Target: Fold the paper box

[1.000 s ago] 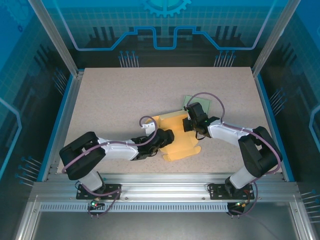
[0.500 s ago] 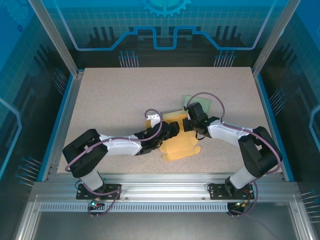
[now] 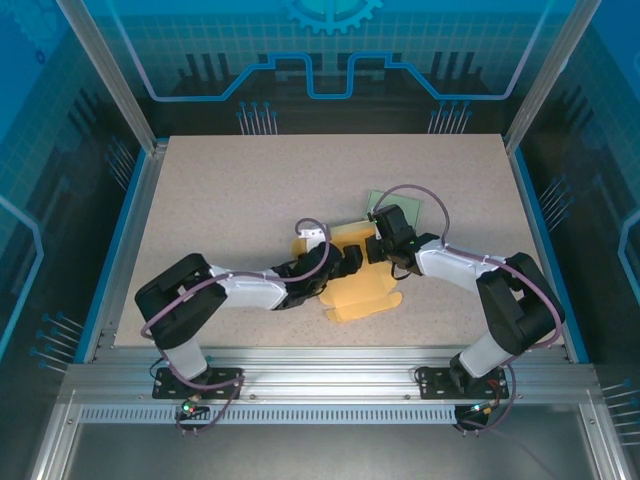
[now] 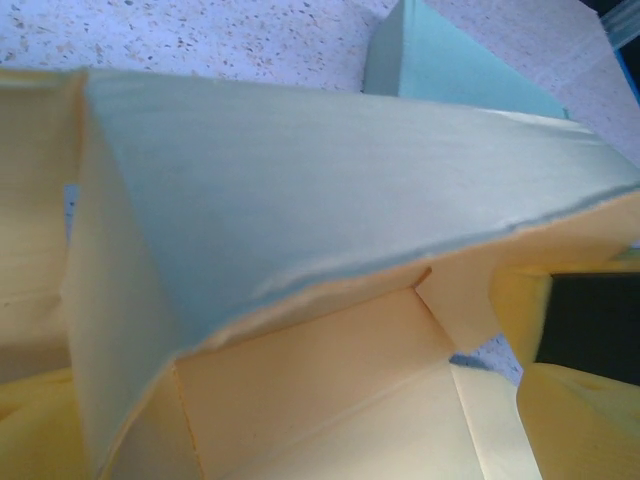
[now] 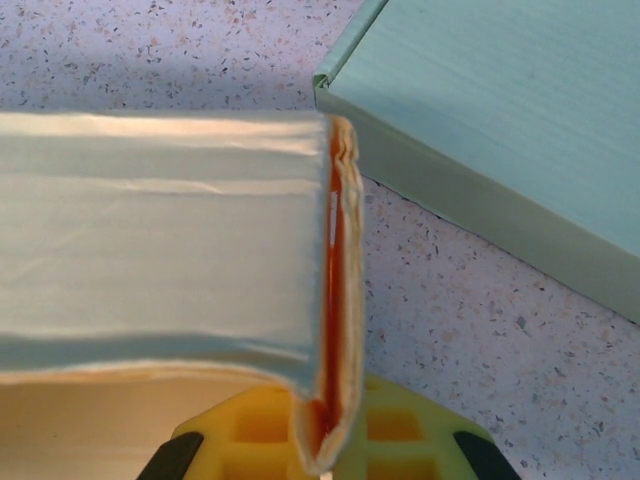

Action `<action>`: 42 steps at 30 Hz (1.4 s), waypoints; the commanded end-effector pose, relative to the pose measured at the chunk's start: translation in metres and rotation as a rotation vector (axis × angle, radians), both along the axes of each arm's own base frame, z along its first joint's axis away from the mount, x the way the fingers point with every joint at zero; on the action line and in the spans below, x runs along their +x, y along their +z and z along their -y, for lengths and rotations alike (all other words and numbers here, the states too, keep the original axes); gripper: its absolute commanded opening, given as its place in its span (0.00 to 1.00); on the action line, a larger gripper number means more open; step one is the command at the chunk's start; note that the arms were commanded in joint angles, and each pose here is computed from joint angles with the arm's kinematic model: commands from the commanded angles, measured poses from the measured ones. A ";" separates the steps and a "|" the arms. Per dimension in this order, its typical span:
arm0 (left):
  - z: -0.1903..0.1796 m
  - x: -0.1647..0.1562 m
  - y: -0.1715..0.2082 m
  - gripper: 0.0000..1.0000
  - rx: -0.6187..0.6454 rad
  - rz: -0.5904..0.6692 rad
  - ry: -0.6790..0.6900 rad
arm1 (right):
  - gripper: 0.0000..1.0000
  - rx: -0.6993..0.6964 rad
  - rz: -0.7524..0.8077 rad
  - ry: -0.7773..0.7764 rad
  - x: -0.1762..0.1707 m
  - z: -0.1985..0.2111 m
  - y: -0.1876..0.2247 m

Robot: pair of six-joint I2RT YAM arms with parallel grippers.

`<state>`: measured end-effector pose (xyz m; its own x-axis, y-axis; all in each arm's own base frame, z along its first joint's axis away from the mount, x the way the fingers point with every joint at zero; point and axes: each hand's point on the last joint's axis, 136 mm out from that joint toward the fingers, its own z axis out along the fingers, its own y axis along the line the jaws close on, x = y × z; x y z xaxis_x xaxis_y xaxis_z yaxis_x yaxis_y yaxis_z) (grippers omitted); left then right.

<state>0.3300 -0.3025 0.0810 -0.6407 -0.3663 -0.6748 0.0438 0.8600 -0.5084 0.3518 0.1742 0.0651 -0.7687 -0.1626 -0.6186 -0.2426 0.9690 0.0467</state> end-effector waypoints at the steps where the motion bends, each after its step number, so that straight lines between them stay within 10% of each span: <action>1: -0.001 -0.007 0.027 0.99 -0.056 0.050 -0.047 | 0.00 0.016 0.005 0.007 0.000 -0.008 0.003; 16: -0.046 -0.065 0.076 0.99 -0.115 0.097 -0.128 | 0.00 0.015 0.006 0.007 0.000 -0.008 0.003; 30: -0.201 -0.036 0.053 0.91 0.208 0.041 0.380 | 0.00 0.016 0.010 0.011 -0.001 -0.008 0.004; 42: -0.172 0.012 0.006 0.86 0.292 -0.098 0.254 | 0.00 0.015 0.008 0.013 -0.001 -0.009 0.004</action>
